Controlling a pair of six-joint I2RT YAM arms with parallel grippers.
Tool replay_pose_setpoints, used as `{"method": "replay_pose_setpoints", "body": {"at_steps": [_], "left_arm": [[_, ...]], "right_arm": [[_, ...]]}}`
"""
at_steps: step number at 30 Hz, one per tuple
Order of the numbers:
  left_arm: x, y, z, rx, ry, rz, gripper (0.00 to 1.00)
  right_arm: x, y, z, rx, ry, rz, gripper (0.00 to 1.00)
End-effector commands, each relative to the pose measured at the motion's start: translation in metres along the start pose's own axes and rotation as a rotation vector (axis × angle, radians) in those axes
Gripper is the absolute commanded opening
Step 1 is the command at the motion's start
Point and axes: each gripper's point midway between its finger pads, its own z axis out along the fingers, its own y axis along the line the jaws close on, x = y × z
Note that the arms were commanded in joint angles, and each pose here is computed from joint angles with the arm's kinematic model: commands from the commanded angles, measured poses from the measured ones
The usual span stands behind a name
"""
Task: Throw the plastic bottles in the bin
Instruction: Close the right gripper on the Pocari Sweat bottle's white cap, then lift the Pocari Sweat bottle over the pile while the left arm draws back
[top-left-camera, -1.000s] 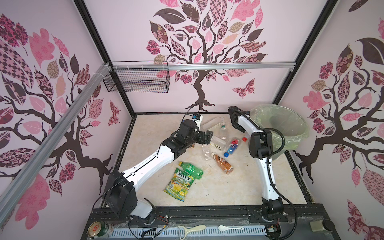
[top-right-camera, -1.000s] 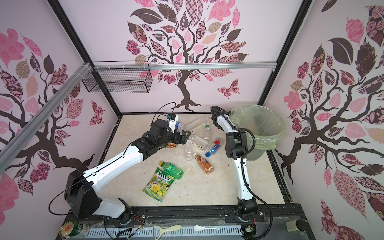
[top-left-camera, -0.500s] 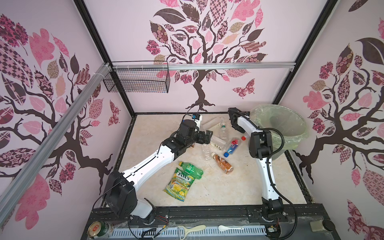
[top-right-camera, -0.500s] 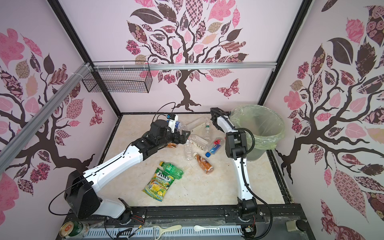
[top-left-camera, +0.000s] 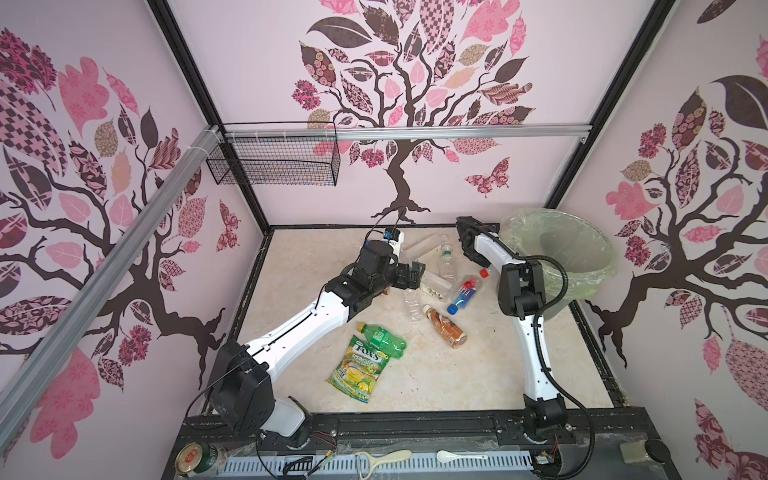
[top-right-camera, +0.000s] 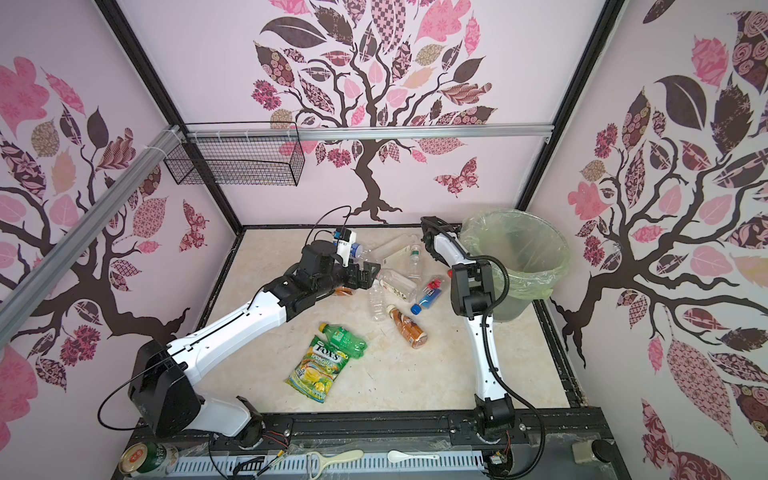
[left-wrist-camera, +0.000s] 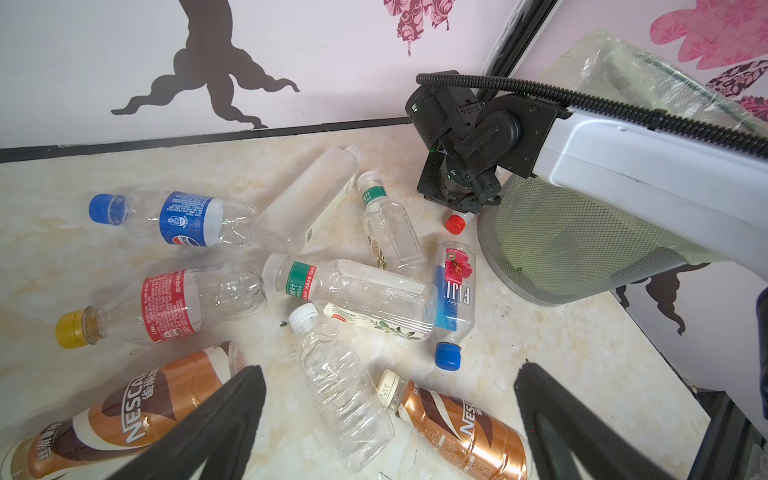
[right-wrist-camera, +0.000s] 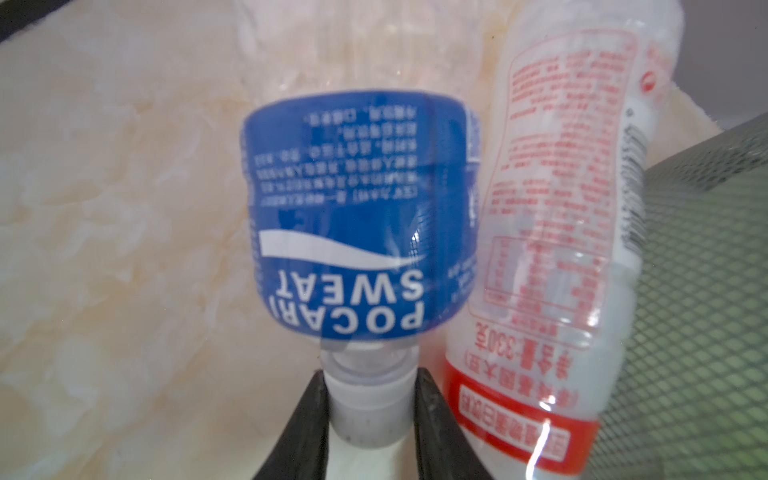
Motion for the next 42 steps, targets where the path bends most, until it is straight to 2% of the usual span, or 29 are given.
{"method": "replay_pose_setpoints", "body": {"at_steps": [1,13,30,36,42], "left_arm": [[0.007,0.004,0.002,-0.016,0.009,0.004,0.98],[0.007,0.017,-0.002,-0.084,0.004,-0.01,0.99],[0.002,0.029,-0.011,-0.15,-0.012,-0.053,0.99],[0.001,0.053,-0.018,-0.23,-0.017,-0.15,0.99],[0.005,0.08,-0.025,-0.303,-0.017,-0.286,0.99]], "right_arm": [[0.002,-0.004,-0.013,-0.017,0.048,0.086,0.21],[0.002,0.007,-0.048,-0.096,0.045,0.067,0.19],[-0.006,0.023,-0.101,-0.173,-0.023,-0.006,0.17],[-0.008,0.026,-0.123,-0.196,-0.043,-0.06,0.16],[-0.014,0.043,-0.176,-0.298,-0.092,-0.115,0.17]]}}
